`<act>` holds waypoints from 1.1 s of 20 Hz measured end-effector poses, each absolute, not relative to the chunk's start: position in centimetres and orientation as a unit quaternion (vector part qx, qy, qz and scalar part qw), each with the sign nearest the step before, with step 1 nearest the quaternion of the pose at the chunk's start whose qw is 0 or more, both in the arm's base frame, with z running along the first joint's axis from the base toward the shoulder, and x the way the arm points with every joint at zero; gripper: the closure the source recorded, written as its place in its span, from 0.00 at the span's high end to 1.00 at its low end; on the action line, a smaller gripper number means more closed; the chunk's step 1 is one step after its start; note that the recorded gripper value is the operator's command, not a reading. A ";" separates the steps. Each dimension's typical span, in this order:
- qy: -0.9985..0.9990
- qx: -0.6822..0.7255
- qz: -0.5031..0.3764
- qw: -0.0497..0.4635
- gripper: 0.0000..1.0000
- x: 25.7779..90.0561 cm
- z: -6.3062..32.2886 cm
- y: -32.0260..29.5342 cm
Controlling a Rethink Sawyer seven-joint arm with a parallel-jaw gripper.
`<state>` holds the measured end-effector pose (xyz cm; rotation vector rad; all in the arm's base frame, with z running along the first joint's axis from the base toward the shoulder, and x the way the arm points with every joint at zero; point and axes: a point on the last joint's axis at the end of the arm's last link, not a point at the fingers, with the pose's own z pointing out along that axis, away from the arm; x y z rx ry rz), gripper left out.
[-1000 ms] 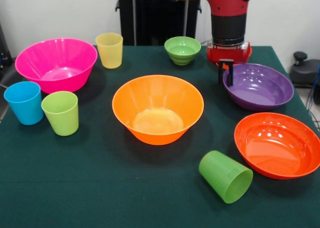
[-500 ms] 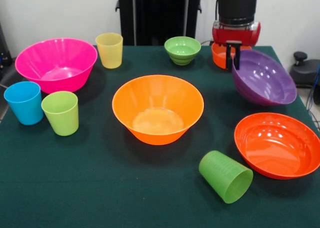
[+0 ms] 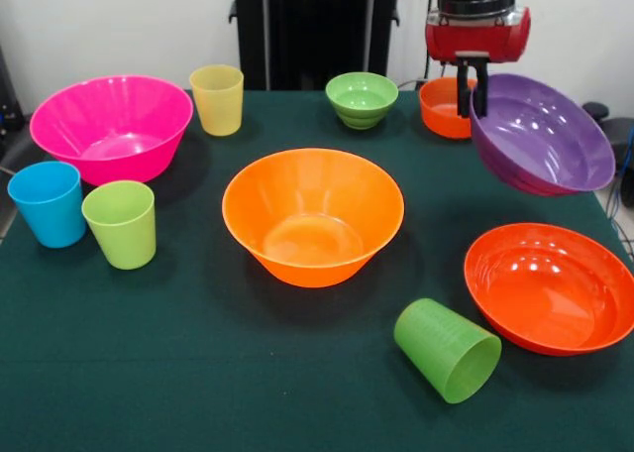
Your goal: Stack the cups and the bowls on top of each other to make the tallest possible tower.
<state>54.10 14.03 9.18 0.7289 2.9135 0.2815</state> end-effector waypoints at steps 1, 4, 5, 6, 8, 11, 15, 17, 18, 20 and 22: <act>0.962 0.245 0.097 0.065 0.00 54.5 9.6 13.8; 0.959 0.253 0.107 0.067 0.00 55.4 10.6 13.2; 0.958 0.255 0.109 0.067 0.00 55.6 10.8 13.0; 0.956 0.260 0.116 0.066 0.00 56.0 11.4 12.3; 0.952 0.271 0.127 0.063 0.00 56.6 12.3 10.9; 0.945 0.290 0.140 0.054 0.00 57.2 13.4 8.2; 0.929 0.329 0.162 0.047 0.00 57.7 14.3 2.8; 0.921 0.347 0.170 0.047 0.00 57.8 14.5 0.3; 0.919 0.352 0.173 0.048 0.00 57.7 14.5 -0.5; 0.913 0.363 0.177 0.049 0.00 57.4 14.6 -2.5; 0.911 0.368 0.181 0.048 0.00 56.7 14.4 -4.2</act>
